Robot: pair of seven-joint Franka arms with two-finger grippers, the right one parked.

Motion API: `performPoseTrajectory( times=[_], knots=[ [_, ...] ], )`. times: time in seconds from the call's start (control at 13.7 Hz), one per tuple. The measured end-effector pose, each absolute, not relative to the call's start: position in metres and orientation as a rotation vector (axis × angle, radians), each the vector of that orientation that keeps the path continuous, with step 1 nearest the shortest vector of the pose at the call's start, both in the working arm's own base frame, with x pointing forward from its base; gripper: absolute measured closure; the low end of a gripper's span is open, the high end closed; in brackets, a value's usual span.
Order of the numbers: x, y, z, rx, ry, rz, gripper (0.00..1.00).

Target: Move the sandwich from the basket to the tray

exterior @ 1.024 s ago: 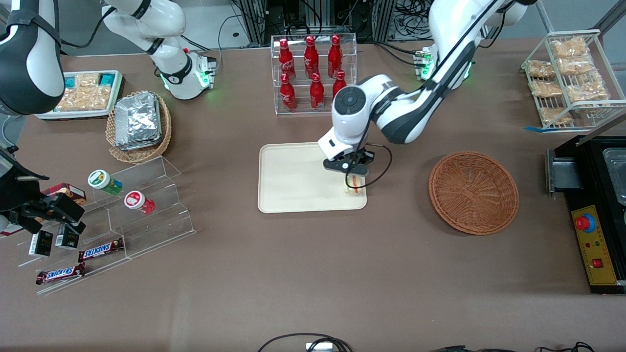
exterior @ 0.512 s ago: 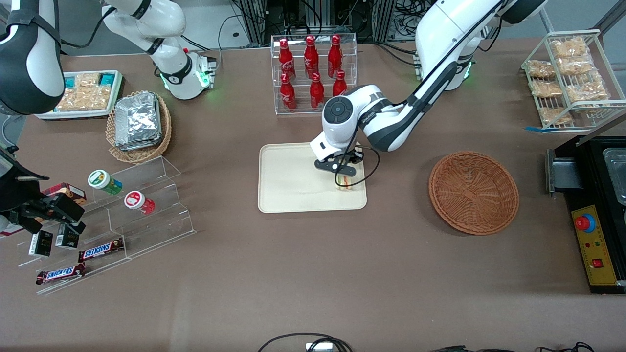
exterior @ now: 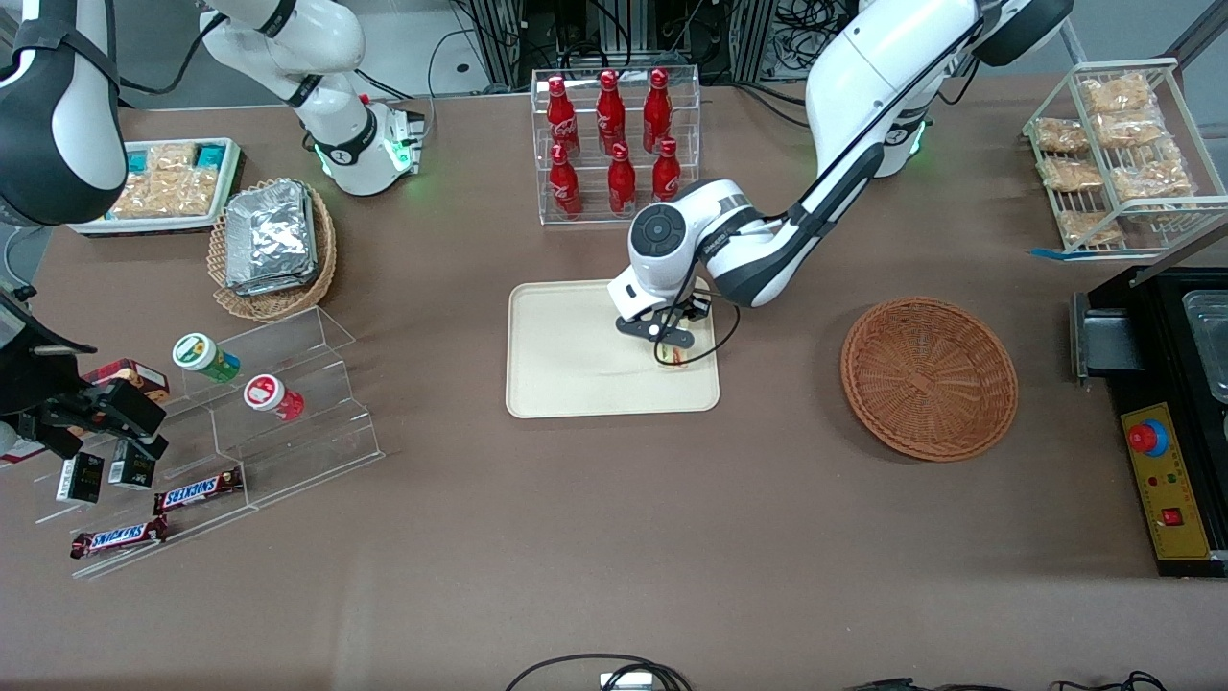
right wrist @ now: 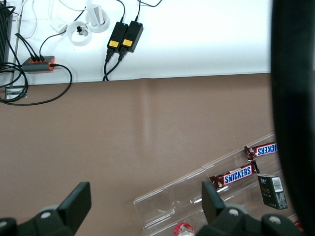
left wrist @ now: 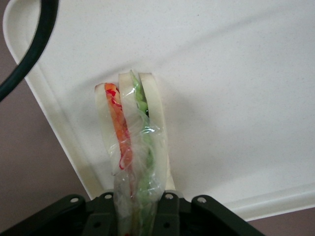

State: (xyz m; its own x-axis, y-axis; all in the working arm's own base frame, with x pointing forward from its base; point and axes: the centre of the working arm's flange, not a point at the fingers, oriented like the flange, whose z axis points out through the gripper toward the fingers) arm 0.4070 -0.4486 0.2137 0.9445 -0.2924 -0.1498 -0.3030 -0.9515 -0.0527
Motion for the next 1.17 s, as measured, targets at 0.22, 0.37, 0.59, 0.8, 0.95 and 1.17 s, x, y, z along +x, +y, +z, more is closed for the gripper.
performPoseTrajectory(
  times=[0.22,0.37,0.59,0.8,0.95,1.17],
  knots=[
    [0.408,-0.449,0.214,-3.029,0.425,0.214,0.65],
    [0.409,-0.449,0.214,-3.033,0.394,0.211,0.46],
    [0.426,-0.452,0.230,-3.043,0.337,0.181,0.15],
    [0.456,-0.452,0.263,-3.023,0.265,0.163,0.00],
    [0.484,-0.444,0.292,-3.027,0.186,0.131,0.00],
    [0.528,-0.408,0.338,-3.048,0.014,0.044,0.00]
  ],
)
